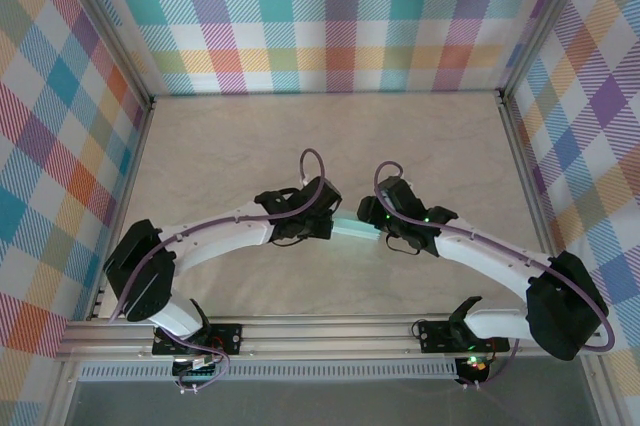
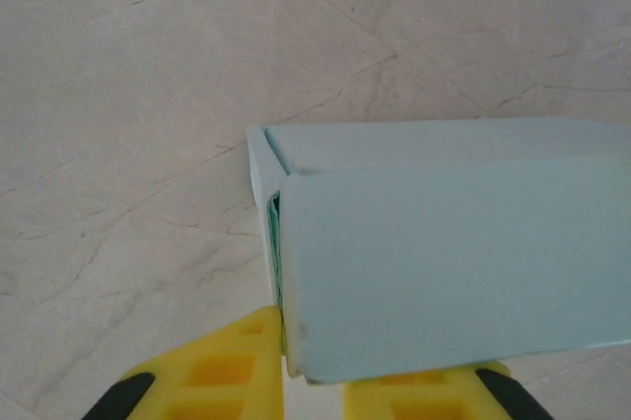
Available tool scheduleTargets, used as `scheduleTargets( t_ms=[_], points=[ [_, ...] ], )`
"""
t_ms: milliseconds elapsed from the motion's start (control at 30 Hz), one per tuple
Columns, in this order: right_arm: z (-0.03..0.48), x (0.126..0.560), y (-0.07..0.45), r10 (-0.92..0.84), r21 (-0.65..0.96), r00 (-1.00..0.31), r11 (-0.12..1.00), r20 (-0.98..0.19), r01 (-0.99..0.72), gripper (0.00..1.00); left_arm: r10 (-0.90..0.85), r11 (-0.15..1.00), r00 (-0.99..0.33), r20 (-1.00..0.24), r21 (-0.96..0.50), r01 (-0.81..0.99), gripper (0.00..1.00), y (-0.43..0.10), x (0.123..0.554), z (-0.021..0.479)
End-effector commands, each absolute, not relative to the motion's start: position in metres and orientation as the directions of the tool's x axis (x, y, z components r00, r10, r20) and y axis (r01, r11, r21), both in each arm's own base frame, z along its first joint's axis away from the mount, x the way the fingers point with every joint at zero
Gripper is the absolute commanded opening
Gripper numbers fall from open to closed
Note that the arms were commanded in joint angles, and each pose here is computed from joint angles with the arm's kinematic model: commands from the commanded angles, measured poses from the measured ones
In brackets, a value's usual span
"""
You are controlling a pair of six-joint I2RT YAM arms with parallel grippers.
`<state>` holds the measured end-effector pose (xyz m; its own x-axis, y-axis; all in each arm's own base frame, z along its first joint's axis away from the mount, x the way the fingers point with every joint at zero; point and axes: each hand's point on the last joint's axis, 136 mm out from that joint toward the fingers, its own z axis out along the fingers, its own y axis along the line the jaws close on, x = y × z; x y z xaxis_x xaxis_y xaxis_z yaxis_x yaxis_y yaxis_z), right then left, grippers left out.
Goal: Fold the paper box
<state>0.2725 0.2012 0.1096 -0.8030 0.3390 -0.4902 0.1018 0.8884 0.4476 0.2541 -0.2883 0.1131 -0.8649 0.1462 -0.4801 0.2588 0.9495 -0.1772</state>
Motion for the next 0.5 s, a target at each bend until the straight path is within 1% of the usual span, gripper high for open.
scheduleTargets(
  t_ms=[0, 200, 367, 467],
  points=[
    [0.112, 0.272, 0.205, 0.306, 0.433, -0.820, 0.898, -0.484, 0.080, 0.60, 0.189, 0.965, -0.910, -0.368, -0.101, 0.242, 0.17, -0.278, 0.242, 0.079],
    [0.119, 0.285, 0.212, 0.306, 0.472, -0.840, 0.879, -0.448, 0.068, 0.64, 0.189, 0.968, -0.922, -0.338, -0.093, 0.232, 0.18, -0.284, 0.249, 0.076],
    [0.119, 0.298, 0.205, 0.325, 0.489, -0.859, 0.866, -0.395, 0.103, 0.64, 0.159, 0.974, -0.944, -0.289, -0.114, 0.198, 0.18, -0.283, 0.257, 0.073],
    [0.119, 0.305, 0.206, 0.322, 0.507, -0.884, 0.854, -0.338, 0.117, 0.65, 0.136, 0.976, -0.961, -0.242, -0.135, 0.172, 0.18, -0.283, 0.265, 0.070]
  ],
)
